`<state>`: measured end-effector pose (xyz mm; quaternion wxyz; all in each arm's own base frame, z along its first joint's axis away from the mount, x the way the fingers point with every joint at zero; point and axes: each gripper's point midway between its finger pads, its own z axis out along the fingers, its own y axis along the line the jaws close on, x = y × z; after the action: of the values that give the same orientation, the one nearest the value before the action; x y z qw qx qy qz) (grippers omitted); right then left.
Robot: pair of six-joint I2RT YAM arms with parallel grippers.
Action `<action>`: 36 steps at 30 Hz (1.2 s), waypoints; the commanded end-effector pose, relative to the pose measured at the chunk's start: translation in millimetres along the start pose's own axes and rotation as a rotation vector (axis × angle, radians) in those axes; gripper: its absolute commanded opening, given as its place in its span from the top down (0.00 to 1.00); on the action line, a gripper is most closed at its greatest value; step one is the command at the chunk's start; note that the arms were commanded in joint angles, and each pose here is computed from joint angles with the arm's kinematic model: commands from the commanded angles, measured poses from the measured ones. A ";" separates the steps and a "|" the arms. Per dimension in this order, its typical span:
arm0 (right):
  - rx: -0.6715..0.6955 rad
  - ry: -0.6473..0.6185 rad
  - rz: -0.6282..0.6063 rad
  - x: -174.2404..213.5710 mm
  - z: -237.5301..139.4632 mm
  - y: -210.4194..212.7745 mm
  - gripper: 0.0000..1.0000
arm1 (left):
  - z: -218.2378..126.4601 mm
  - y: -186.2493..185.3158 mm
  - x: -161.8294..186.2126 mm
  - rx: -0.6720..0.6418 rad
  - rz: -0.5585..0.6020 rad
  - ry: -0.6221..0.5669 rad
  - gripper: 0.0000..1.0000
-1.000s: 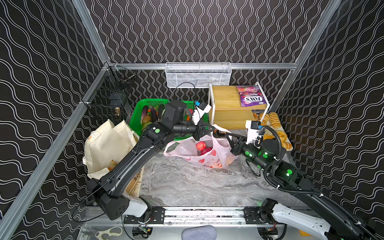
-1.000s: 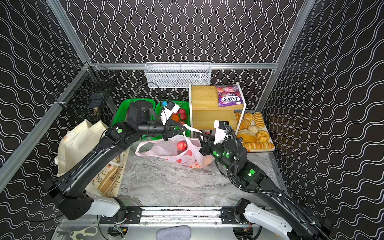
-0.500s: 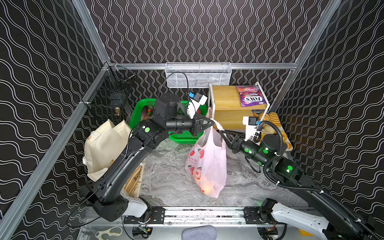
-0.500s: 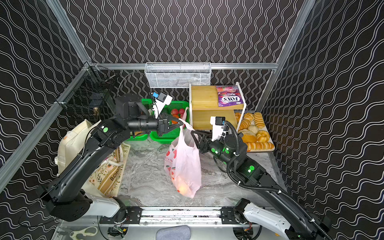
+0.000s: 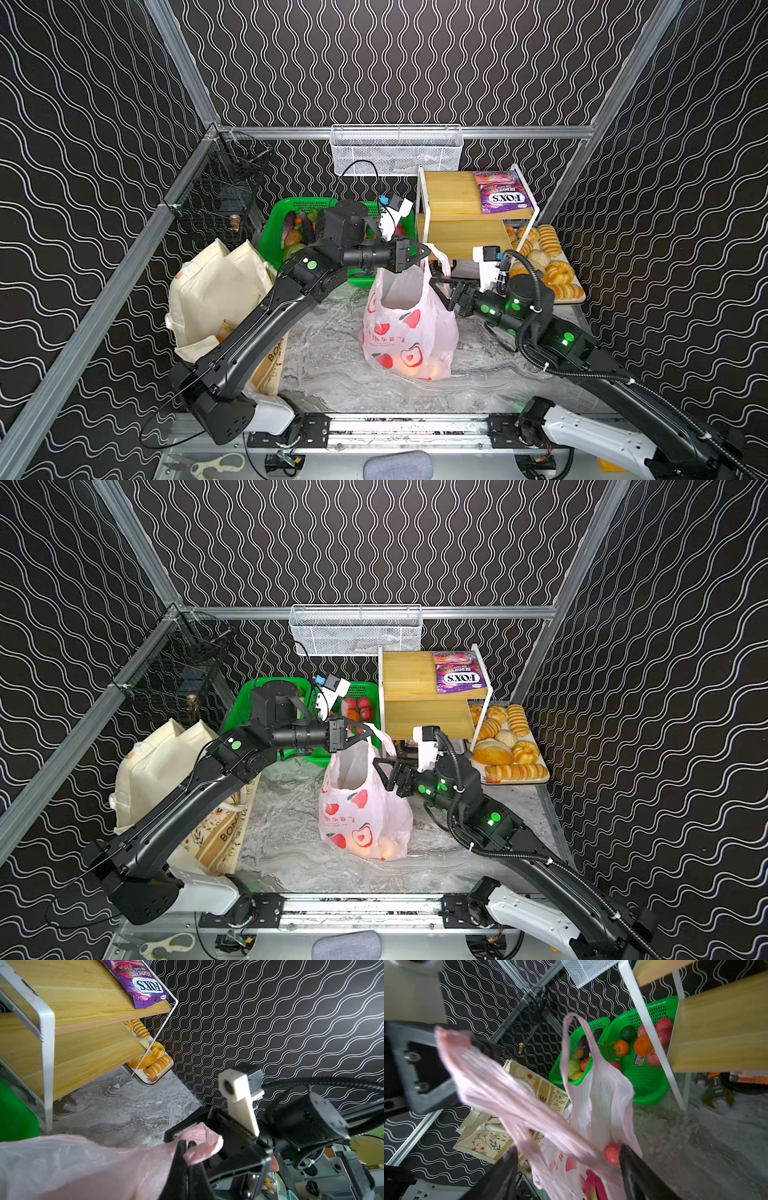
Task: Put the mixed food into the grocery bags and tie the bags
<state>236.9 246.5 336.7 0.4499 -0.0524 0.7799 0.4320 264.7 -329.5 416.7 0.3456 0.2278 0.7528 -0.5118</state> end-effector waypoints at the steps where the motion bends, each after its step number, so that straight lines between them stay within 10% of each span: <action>1: 0.034 0.024 0.051 7.6 6.5 -8.7 0.19 | 3.2 -15.5 -9.8 0.061 0.005 -0.039 1.00; 13: -0.012 0.020 -0.002 4.5 17.1 0.6 0.15 | 16.7 -16.3 1.1 0.033 -0.027 -0.047 1.00; 19: -0.042 -0.052 -0.064 -2.4 15.0 2.8 0.61 | 13.0 -14.2 1.8 -0.016 0.023 -0.049 0.94; 24: -0.065 -0.068 -0.156 1.4 8.1 3.1 0.90 | 6.9 -12.9 4.9 -0.053 0.088 -0.019 0.70; 36: -0.167 0.035 -0.300 21.0 8.9 18.9 0.96 | 7.4 -23.9 15.8 -0.005 0.287 0.103 0.34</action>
<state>229.3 263.3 323.3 0.4871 -0.1729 0.7500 0.4127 247.9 -345.1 423.2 0.3789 0.3087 0.7424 -0.4582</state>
